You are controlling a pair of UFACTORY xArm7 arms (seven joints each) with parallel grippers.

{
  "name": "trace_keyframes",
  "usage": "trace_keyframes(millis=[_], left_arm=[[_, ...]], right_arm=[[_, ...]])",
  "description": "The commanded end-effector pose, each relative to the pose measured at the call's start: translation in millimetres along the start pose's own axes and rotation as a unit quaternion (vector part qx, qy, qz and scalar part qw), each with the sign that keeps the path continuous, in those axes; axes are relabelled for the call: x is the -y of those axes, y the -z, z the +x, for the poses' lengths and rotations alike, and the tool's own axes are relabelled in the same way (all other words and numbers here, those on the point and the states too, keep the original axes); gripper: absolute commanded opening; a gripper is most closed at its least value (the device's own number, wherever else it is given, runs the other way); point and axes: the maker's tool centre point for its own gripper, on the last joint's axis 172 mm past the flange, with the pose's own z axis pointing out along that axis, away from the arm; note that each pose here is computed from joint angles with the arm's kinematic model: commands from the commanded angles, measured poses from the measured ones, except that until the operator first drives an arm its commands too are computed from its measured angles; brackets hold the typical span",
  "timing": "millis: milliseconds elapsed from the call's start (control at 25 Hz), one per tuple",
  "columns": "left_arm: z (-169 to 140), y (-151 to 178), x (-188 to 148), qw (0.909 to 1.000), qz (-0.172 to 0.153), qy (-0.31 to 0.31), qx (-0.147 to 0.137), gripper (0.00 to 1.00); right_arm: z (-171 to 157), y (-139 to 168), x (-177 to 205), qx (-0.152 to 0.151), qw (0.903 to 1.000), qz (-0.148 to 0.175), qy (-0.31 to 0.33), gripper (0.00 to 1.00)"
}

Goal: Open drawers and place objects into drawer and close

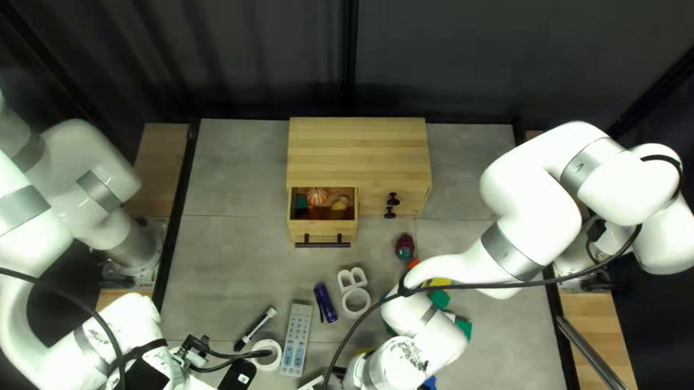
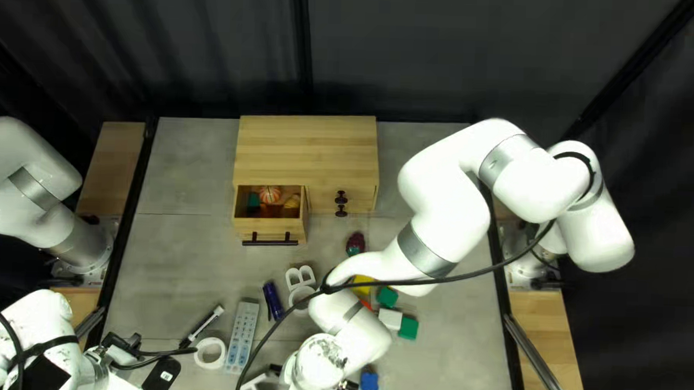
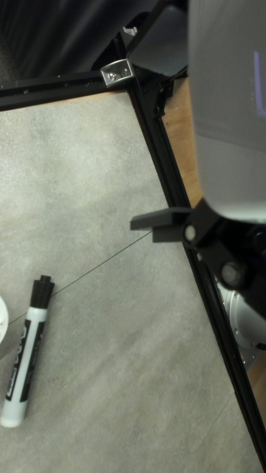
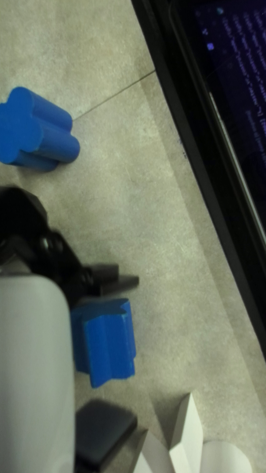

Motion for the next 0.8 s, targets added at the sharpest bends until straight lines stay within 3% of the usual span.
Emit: trace_keyframes(millis=[40,200,320,560,800], left_arm=[[0.0,0.0,0.0,1.0,0.0,0.0,0.0,1.0],[0.0,0.0,0.0,1.0,0.0,0.0,0.0,1.0],[0.0,0.0,0.0,1.0,0.0,0.0,0.0,1.0],[0.0,0.0,0.0,1.0,0.0,0.0,0.0,1.0],[0.0,0.0,0.0,1.0,0.0,0.0,0.0,1.0]], right_arm=[[6.3,28.7,-13.0,-0.004,0.9998,-0.018,-0.002,0.03],[1.8,71.7,-28.6,-0.003,0.9989,-0.043,-0.016,0.02],[-20.0,119.0,-48.8,0.0,0.9951,-0.082,-0.056,0.02],[-82.3,174.6,-79.2,0.002,0.9721,-0.176,-0.155,0.01],[-133.9,198.5,-108.1,0.013,0.9511,-0.231,-0.205,0.01]])
